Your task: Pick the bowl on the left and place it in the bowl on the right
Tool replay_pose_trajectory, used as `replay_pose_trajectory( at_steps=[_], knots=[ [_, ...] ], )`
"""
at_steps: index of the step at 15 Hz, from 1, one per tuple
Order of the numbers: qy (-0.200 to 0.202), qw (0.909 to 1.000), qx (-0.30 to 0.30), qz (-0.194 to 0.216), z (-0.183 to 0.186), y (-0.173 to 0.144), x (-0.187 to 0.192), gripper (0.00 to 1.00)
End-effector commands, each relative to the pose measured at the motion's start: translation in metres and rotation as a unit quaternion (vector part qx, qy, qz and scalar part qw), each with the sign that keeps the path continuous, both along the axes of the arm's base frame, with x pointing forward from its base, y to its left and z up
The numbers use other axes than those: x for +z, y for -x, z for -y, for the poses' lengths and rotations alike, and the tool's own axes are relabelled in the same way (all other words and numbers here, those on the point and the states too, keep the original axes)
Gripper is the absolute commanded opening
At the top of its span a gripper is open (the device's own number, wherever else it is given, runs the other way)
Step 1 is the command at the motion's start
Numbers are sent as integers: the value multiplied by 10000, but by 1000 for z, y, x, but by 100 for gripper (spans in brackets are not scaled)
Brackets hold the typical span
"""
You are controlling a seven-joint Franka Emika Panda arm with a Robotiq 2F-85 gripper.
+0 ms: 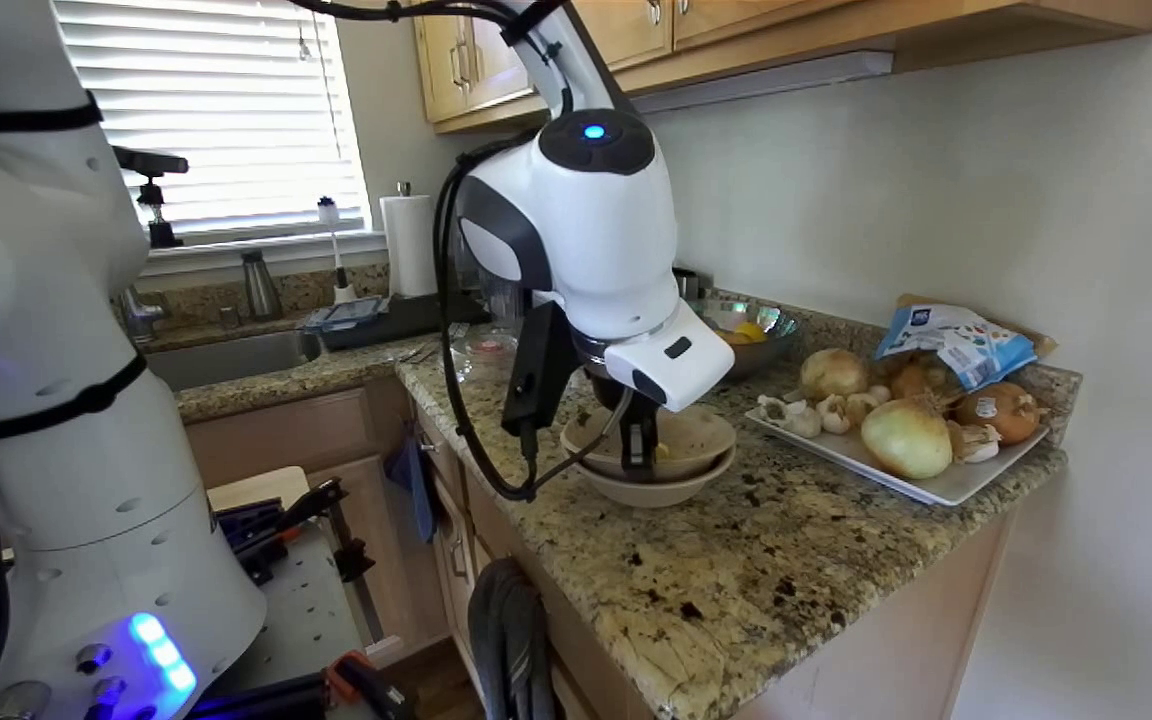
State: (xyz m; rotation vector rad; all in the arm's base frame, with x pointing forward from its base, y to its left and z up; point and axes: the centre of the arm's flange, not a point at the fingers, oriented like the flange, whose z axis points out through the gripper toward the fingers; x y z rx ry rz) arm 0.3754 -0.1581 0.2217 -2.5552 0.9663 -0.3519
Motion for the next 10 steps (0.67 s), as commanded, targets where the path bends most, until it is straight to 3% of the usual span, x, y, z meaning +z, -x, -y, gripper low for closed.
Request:
replay_pose_trajectory(
  at_steps=[1, 4, 10],
  knots=[
    [-35, 9999, 95, 130, 0, 6, 36, 76],
    [10, 9997, 183, 166, -1, 2, 48, 97],
    [252, 9992, 287, -90, -6, 5, 70, 100]
  ],
)
